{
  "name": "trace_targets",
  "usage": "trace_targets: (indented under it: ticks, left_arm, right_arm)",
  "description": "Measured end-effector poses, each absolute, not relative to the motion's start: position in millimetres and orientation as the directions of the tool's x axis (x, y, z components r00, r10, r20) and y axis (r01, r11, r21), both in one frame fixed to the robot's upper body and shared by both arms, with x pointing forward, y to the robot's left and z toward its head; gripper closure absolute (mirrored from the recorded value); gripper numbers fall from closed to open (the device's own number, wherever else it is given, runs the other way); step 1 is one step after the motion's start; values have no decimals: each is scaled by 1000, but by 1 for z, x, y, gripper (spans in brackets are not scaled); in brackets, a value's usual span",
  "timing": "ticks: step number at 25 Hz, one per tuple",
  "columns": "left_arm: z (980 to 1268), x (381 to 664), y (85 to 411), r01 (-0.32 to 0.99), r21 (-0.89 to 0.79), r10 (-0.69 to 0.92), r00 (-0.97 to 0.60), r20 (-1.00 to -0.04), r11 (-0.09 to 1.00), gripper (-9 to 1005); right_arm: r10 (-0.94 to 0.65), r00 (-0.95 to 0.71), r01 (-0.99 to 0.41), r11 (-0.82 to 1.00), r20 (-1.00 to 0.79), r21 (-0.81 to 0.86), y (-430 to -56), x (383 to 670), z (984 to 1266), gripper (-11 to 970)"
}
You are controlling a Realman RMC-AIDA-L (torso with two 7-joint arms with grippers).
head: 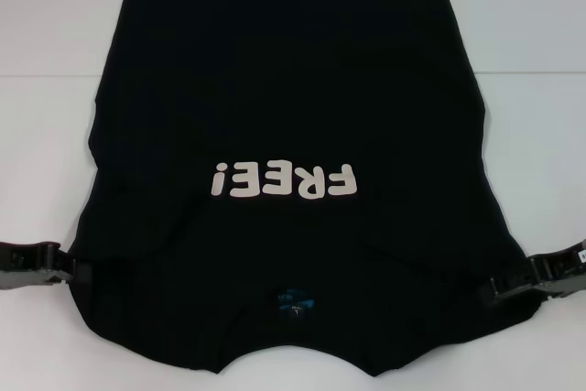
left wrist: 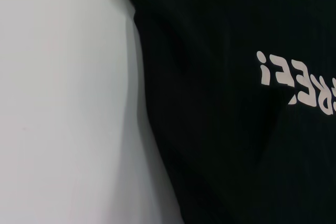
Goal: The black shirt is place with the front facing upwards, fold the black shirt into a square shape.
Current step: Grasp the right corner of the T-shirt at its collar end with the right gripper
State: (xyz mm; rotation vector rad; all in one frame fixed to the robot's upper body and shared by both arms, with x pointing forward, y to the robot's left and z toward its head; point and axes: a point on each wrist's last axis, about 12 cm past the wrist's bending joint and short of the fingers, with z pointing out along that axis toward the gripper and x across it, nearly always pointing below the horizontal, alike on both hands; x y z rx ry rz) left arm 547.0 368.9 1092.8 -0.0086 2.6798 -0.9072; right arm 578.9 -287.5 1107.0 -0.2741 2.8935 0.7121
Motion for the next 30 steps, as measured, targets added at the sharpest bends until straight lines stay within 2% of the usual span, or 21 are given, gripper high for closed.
trace_targets:
  ticks: [30]
  left_arm:
    - [1093, 547, 367, 106, -604, -98, -951, -295, 790, 967]
  right_arm:
    - [-88, -976, -186, 811, -197, 555, -288, 577, 1097, 90]
